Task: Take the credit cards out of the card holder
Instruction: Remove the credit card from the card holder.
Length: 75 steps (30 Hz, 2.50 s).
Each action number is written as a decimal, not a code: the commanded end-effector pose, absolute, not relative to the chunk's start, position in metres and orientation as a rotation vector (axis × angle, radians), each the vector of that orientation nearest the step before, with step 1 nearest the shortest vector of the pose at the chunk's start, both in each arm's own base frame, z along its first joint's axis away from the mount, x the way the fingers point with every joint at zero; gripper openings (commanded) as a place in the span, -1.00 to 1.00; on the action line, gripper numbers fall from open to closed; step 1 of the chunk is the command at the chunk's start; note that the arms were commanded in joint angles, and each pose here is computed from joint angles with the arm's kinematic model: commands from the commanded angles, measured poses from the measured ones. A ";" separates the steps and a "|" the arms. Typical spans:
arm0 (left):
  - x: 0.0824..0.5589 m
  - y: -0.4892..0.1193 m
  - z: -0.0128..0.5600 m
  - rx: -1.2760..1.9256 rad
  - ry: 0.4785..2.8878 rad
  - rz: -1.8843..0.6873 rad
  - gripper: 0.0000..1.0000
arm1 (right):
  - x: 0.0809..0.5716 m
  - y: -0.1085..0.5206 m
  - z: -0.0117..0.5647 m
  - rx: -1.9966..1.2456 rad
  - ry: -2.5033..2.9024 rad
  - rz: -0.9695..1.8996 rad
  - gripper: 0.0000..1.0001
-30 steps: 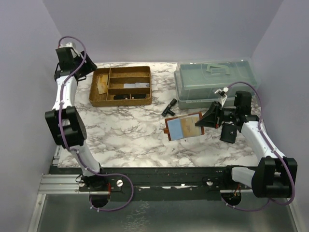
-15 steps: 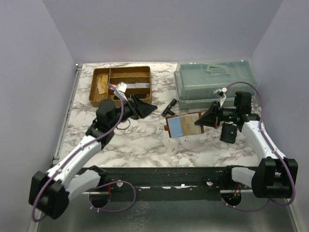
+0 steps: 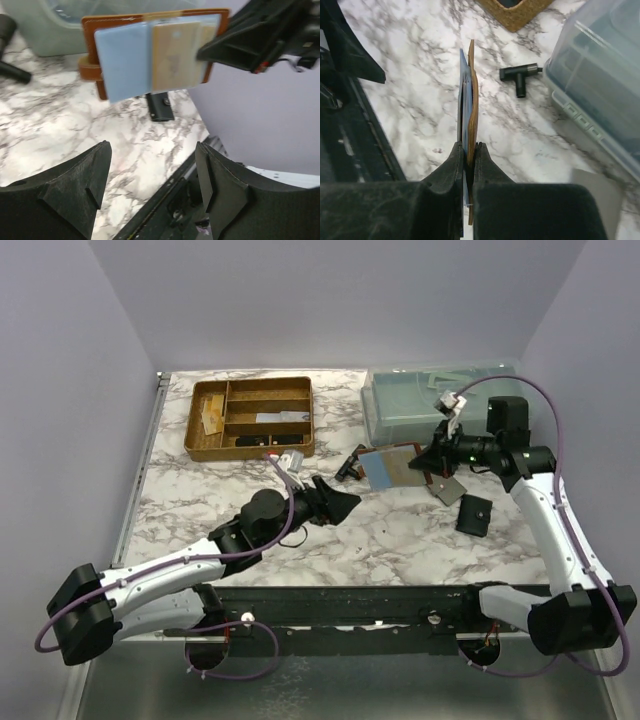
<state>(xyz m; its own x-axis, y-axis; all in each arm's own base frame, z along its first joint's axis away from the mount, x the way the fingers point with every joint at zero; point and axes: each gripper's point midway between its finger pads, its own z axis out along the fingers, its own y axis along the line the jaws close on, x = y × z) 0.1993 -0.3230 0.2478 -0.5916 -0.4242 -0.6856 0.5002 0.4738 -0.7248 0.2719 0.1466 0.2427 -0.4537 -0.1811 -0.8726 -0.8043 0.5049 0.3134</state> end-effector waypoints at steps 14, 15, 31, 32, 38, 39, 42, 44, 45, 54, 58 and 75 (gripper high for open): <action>0.178 -0.262 0.218 -0.188 1.714 -1.353 0.46 | 0.277 0.134 0.209 -1.157 2.097 -0.017 -1.00; 0.177 -0.263 0.217 -0.185 1.717 -1.358 0.46 | 0.278 0.133 0.205 -1.194 2.095 -0.082 -1.00; 0.182 -0.265 0.192 -0.230 1.768 -1.335 0.46 | 0.215 0.188 0.156 -1.471 2.077 0.231 -1.00; 0.183 -0.265 0.190 -0.234 1.772 -1.330 0.46 | 0.212 0.188 0.155 -1.482 2.070 0.243 -1.00; 0.183 -0.271 0.185 -0.233 1.794 -1.336 0.46 | 0.207 0.179 0.136 -1.541 2.039 0.152 -1.00; 0.183 -0.273 0.185 -0.231 1.796 -1.344 0.46 | 0.211 0.178 0.140 -1.529 2.018 0.127 -1.00; 0.182 -0.279 0.185 -0.232 1.804 -1.376 0.46 | 0.230 0.176 0.167 -1.444 1.973 0.052 -1.00; 0.181 -0.286 0.185 -0.231 1.811 -1.406 0.46 | 0.248 0.169 0.180 -1.398 1.935 -0.056 -1.00; 0.181 -0.290 0.185 -0.224 1.817 -1.418 0.45 | 0.259 0.163 0.185 -1.357 1.921 -0.130 -1.00; 0.201 -0.336 0.190 -0.297 1.863 -1.474 0.46 | 0.227 0.196 0.177 -1.380 2.002 0.275 -1.00; 0.210 -0.351 0.184 -0.411 1.893 -1.463 0.42 | 0.227 0.195 0.180 -1.355 2.015 0.297 -1.00; 0.222 -0.377 0.161 -0.550 2.007 -1.339 0.41 | 0.227 0.196 0.174 -1.343 2.041 0.331 -1.00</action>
